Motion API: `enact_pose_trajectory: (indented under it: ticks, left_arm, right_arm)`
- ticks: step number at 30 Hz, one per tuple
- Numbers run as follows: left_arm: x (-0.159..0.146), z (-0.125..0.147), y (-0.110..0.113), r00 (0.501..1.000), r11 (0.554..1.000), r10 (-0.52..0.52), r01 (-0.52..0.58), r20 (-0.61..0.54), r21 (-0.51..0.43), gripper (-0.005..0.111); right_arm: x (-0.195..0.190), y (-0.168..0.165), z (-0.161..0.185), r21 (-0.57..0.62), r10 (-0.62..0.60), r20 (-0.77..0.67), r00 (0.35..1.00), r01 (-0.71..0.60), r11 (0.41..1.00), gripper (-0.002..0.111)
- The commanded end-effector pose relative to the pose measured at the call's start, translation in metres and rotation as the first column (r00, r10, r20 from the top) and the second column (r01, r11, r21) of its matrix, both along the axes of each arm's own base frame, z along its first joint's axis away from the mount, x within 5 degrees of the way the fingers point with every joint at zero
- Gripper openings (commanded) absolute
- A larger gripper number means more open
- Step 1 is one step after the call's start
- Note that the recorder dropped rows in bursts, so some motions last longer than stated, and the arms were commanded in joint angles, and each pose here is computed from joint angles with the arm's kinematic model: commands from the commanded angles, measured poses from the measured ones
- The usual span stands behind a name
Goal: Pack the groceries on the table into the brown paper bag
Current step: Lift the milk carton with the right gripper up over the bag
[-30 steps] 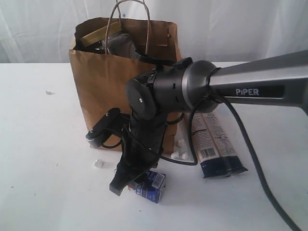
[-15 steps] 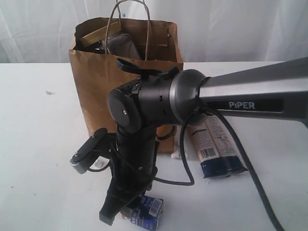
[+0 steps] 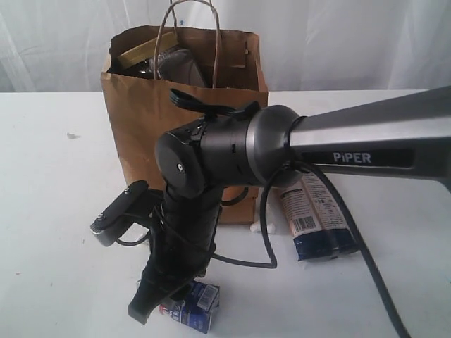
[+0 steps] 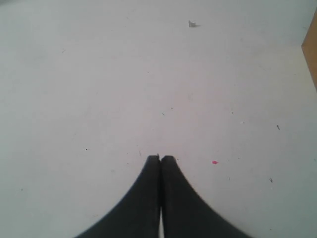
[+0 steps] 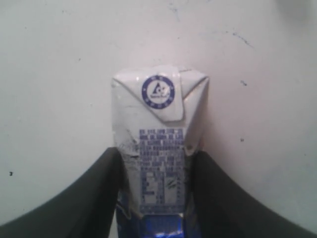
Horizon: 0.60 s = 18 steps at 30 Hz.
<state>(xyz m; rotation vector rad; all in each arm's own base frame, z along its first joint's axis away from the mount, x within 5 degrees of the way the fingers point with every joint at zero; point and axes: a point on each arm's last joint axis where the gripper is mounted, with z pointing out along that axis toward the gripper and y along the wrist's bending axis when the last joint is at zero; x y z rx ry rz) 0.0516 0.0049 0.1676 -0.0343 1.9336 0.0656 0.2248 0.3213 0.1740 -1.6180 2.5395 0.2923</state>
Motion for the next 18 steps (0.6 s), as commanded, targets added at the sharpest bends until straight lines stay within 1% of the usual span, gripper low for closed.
enact_pose_trajectory:
  ticks: [1,2,6,12,18]
  left_arm:
    - [0.0,-0.001,0.0,1.0,1.0,-0.003,0.003,0.004,-0.003,0.0]
    - [0.0,-0.001,0.0,1.0,1.0,-0.003,0.003,0.004,-0.003,0.0]
    - [0.0,-0.001,0.0,1.0,1.0,-0.003,0.003,0.004,-0.003,0.0]
    - [0.0,-0.001,0.0,1.0,1.0,-0.003,0.003,0.004,-0.003,0.0]
    - [0.0,-0.001,0.0,1.0,1.0,-0.003,0.003,0.004,-0.003,0.0]
  right_arm:
    - [-0.004,0.001,0.005,0.027,-0.016,-0.028,0.999,0.017,1.0,0.004]
    - [-0.006,0.002,0.009,0.042,-0.026,-0.045,0.999,0.028,0.999,0.001]
    - [-0.013,0.002,0.034,0.132,-0.054,-0.074,0.996,0.064,0.989,0.0]
    - [-0.021,-0.008,0.081,0.242,-0.058,-0.012,0.998,0.059,0.968,0.0]
    - [-0.033,-0.026,0.135,0.372,-0.07,0.085,0.994,0.033,0.928,0.0]
